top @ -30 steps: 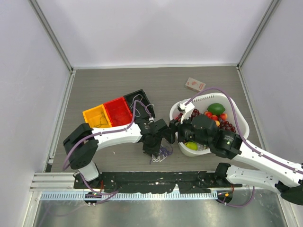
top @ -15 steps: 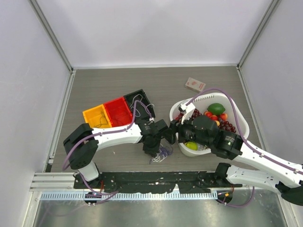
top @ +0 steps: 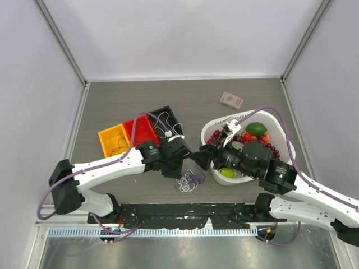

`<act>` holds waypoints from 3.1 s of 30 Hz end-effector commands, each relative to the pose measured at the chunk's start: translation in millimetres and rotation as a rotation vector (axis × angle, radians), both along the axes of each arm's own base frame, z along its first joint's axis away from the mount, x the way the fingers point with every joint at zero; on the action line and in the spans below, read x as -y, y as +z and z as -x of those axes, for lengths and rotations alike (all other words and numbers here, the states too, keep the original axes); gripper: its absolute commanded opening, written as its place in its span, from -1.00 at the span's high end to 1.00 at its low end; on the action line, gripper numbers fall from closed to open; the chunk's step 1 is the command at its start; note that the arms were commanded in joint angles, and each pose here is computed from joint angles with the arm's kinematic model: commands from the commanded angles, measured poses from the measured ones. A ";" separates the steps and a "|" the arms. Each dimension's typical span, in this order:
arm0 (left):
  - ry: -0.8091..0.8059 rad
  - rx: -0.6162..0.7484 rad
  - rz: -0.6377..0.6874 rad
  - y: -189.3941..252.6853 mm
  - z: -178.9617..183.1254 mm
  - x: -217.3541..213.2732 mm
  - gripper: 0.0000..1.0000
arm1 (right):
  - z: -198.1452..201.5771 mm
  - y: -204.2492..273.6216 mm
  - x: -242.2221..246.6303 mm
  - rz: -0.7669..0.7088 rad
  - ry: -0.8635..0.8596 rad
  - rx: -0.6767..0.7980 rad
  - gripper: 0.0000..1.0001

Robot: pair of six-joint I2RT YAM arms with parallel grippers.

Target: Untangle the cables

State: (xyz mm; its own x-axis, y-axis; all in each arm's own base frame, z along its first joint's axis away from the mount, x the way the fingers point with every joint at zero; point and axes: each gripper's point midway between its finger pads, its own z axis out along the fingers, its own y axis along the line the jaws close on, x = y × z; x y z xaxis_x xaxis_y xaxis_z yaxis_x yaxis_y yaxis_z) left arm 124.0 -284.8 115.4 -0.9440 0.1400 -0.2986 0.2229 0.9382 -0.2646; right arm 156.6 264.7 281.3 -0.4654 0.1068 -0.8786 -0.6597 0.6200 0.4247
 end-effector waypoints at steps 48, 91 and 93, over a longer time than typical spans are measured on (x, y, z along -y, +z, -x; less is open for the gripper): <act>0.109 0.567 1.022 412.8 -15.0 -12.7 1.00 | -50.8 -90.4 -77.7 0.113 -0.008 -0.025 -0.24; 0.312 0.853 1.038 505.2 -38.6 -78.8 1.00 | -28.2 85.4 -73.6 -0.110 0.076 0.138 -0.60; 0.312 0.852 1.038 504.4 -38.8 -78.6 1.00 | -23.6 80.7 -77.1 -0.118 0.099 0.114 -0.54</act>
State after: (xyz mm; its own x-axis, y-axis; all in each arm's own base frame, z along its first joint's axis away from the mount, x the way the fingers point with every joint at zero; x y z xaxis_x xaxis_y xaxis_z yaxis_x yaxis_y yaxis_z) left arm 162.0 -214.4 612.4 -0.3885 -0.6474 -0.6558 0.4938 0.4546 -0.7413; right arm 184.7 342.9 340.5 -0.3494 0.1183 -0.9295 -0.7744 0.5220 0.3575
